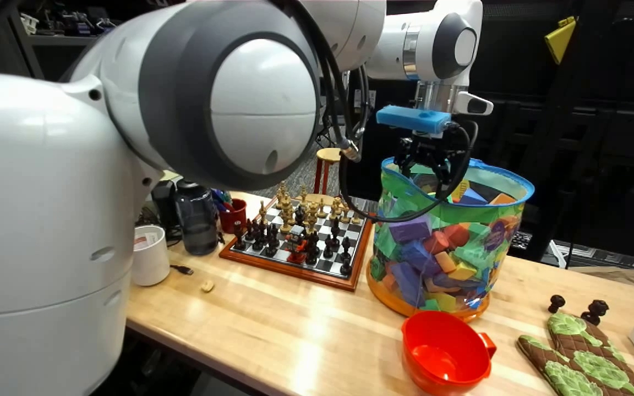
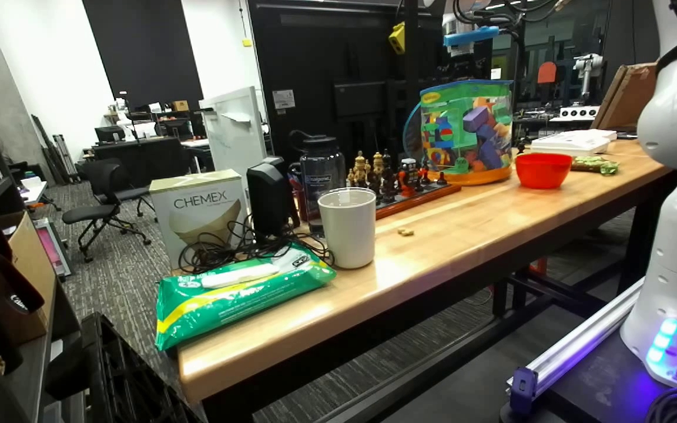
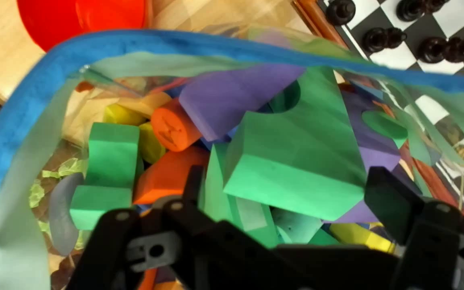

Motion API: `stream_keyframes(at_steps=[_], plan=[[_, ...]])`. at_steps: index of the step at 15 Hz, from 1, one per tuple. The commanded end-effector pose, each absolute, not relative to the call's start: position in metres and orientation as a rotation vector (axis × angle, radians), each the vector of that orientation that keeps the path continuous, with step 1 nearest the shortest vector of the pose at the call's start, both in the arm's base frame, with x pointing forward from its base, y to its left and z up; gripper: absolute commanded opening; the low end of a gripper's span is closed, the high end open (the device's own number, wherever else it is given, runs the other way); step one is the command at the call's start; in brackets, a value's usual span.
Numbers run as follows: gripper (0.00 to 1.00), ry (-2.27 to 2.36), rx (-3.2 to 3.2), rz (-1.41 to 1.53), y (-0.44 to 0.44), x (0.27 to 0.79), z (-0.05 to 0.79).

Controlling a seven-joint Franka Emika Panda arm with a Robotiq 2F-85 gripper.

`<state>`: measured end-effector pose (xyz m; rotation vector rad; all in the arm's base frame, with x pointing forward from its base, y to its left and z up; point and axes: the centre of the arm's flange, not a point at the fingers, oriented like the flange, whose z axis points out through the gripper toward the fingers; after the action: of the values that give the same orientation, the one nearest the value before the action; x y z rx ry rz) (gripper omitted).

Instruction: Remove the green block from the bag.

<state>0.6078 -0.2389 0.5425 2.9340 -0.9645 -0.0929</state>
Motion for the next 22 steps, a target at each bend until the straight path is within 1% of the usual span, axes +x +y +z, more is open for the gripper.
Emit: stream_keyframes(at_steps=[1, 5, 8, 17, 22], plan=[[1.00, -0.780, 3.016, -0.239, -0.235, 0.595, 0.533], [1.00, -0.535, 3.081, -0.365, -0.237, 0.592, 0.525], [1.00, -0.431, 3.111, -0.378, -0.241, 0.590, 0.525], [1.00, -0.113, 3.147, -0.119, -0.256, 0.597, 0.532], [1.00, 0.060, 3.233, -0.106, -0.255, 0.604, 0.531]])
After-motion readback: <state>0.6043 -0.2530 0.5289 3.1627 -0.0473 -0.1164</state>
